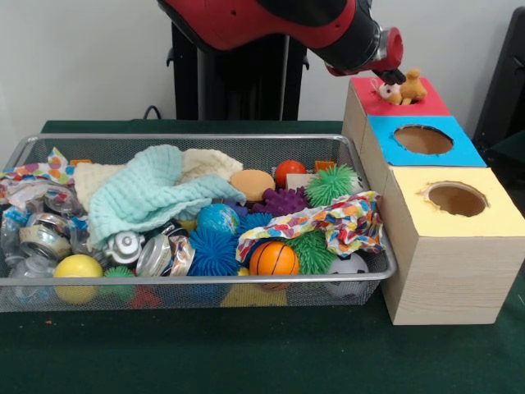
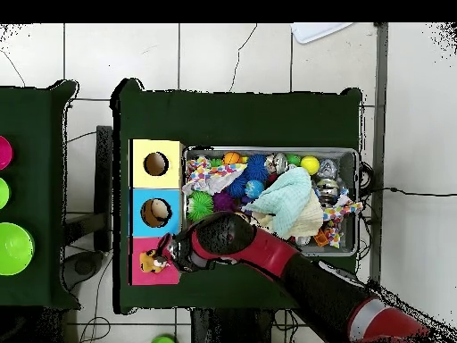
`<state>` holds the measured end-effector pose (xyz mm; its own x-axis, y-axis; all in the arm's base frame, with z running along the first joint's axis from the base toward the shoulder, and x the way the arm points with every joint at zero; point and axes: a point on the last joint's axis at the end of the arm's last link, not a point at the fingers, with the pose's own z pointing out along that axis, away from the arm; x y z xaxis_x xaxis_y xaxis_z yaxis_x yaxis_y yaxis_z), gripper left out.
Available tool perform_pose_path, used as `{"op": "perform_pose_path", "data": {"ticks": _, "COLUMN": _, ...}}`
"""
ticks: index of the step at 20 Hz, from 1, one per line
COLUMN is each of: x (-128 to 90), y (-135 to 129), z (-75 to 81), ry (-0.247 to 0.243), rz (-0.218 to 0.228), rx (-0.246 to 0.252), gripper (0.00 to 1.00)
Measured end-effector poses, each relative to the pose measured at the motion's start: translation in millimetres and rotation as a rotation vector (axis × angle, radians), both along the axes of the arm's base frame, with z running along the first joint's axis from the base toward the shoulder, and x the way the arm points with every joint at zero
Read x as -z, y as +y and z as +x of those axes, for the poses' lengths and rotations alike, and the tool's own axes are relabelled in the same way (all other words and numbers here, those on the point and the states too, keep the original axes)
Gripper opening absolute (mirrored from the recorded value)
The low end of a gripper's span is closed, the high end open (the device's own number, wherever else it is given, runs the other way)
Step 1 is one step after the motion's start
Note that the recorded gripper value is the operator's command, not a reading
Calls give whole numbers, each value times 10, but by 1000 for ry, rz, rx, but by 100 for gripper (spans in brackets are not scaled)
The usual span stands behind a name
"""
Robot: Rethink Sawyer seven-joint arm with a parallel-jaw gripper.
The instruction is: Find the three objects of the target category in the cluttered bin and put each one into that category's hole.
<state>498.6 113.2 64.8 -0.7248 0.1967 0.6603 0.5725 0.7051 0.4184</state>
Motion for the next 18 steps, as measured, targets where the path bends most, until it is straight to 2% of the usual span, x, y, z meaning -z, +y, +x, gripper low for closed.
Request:
{"op": "perform_pose_path", "data": {"ticks": 12, "x": 80, "y": 79, "z": -82, "ry": 24, "rz": 15, "rx": -10, "gripper": 0}}
{"op": "perform_pose_path", "data": {"ticks": 18, "x": 183, "y": 155, "z": -233, "ry": 42, "rz": 5, "rx": -47, "gripper": 0}}
